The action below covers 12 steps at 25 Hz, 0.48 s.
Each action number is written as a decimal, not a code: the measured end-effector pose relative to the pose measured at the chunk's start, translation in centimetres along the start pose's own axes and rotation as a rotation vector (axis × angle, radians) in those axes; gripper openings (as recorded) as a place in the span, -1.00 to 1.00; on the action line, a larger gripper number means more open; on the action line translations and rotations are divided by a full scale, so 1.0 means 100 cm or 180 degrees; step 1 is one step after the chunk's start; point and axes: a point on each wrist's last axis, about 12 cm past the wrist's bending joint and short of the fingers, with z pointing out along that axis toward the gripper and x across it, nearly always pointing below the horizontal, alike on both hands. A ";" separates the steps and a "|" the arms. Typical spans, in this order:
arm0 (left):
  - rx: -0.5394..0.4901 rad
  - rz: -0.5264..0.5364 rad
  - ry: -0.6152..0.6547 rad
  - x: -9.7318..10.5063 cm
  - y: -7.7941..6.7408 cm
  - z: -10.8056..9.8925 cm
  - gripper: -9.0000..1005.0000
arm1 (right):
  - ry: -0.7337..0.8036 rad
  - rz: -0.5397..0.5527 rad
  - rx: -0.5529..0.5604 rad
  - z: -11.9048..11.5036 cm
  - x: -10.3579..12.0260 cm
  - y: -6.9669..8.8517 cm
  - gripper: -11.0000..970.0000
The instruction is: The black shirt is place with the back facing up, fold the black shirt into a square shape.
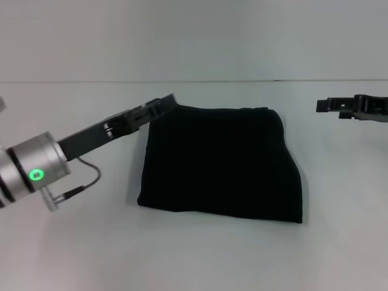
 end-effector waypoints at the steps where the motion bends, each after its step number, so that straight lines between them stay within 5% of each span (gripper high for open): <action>1: -0.0069 0.0035 0.0064 -0.003 0.003 -0.005 0.44 | -0.0021 0.0024 -0.0002 -0.001 0.001 -0.001 0.77; 12: -0.0668 -0.0025 0.0599 -0.010 0.021 -0.030 0.39 | -0.0050 0.0078 -0.0019 -0.002 0.002 -0.002 0.77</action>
